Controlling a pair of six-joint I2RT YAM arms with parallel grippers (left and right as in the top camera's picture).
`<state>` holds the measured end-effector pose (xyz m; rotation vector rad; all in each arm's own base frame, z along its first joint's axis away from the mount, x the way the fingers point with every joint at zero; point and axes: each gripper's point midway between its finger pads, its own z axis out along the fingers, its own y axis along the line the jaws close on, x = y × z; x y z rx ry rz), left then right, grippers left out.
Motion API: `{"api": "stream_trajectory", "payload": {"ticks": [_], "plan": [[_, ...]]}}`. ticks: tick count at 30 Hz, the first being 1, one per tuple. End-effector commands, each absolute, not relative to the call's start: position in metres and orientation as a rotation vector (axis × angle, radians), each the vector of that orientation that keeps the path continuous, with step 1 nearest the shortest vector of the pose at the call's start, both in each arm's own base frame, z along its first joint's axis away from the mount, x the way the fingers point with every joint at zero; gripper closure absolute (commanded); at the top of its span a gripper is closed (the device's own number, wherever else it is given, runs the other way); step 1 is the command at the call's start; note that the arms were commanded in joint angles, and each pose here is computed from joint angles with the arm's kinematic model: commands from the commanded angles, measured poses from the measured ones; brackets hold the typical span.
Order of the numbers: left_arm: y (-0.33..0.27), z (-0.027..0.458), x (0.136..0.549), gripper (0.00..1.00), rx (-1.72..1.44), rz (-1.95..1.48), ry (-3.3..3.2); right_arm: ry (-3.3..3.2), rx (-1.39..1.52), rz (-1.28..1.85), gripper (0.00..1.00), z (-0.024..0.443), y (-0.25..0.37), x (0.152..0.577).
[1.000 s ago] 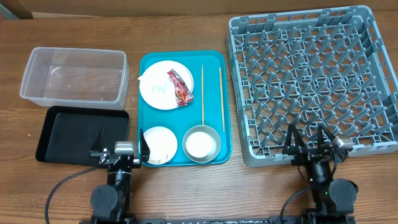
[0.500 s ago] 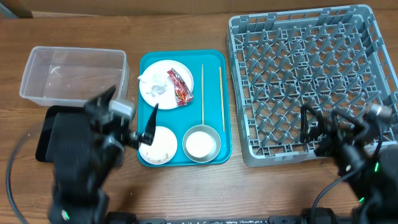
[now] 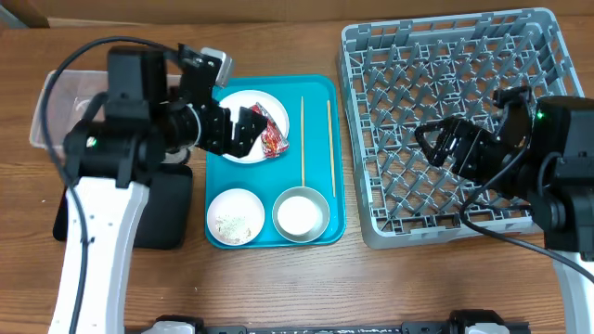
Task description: Sort waste into correct bins and load items into the dishwasher
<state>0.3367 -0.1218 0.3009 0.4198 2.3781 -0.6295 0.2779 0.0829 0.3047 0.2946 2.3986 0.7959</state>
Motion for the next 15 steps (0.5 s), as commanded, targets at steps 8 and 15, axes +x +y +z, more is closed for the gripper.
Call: {"api": "stream_trajectory", "payload": {"ticks": [8, 15], "plan": [[-0.201, 0.132, 0.279, 0.49, 0.621, -0.455, 2.997, 2.417, 0.29, 0.796, 0.03, 0.308, 0.083, 0.266], [-0.185, 0.091, 0.27, 0.47, 0.528, -0.334, 3.065, 2.422, 0.304, 0.768, 0.03, 0.306, 0.08, 0.268]]}}
